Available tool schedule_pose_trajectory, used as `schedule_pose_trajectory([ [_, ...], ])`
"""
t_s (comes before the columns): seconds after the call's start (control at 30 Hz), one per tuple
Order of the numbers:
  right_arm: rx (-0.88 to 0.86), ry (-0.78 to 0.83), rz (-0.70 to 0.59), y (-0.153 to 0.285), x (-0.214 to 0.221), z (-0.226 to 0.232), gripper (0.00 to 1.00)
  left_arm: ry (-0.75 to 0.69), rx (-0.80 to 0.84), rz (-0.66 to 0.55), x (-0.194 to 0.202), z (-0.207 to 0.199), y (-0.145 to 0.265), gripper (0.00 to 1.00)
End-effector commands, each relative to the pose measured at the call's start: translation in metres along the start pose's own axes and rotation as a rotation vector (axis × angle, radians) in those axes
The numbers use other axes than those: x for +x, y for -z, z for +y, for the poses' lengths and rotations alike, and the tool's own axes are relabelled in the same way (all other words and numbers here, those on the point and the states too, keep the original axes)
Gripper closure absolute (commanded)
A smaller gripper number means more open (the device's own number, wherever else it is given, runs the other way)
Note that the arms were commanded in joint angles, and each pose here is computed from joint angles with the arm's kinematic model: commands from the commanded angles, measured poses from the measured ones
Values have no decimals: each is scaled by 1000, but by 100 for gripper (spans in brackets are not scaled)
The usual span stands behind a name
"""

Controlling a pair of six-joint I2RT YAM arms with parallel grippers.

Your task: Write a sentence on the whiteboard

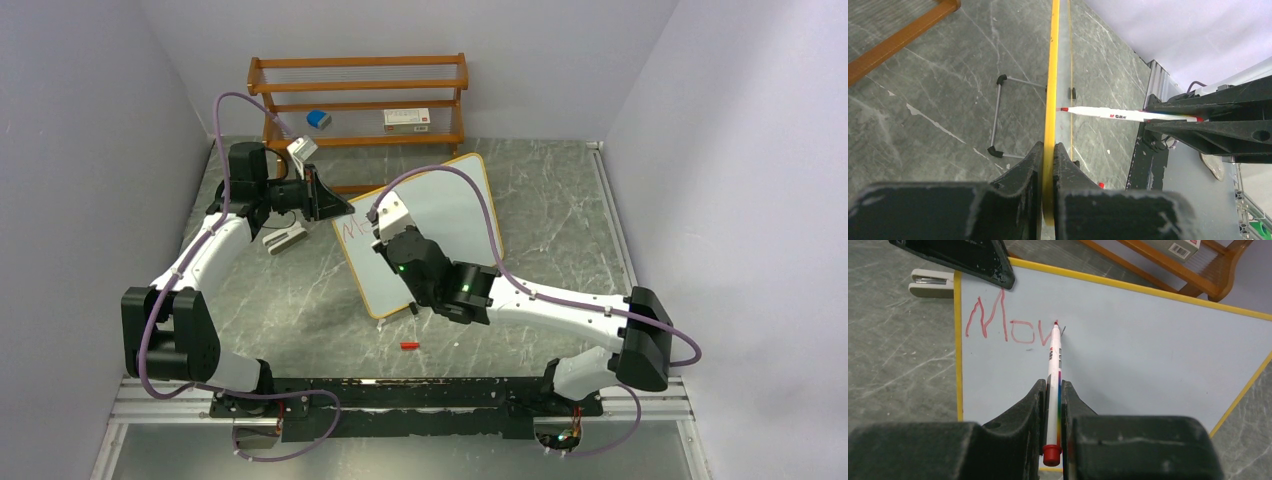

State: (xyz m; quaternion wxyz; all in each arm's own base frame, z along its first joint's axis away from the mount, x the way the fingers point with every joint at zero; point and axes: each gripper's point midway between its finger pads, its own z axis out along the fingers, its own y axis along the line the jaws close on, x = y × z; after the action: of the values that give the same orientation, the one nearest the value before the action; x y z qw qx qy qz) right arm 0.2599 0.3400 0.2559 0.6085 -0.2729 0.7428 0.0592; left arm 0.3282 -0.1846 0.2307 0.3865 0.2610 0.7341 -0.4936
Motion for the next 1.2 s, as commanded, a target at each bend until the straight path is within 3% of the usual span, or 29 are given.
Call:
schedule_pose_trajectory([
  [0.0, -29, -36, -11, 10, -2, -6, 100, -30, -36, 3, 2, 10, 3, 95],
  [1.17, 35, -43, 67, 0, 28, -21, 100, -32, -35, 2, 2, 9, 4, 95],
])
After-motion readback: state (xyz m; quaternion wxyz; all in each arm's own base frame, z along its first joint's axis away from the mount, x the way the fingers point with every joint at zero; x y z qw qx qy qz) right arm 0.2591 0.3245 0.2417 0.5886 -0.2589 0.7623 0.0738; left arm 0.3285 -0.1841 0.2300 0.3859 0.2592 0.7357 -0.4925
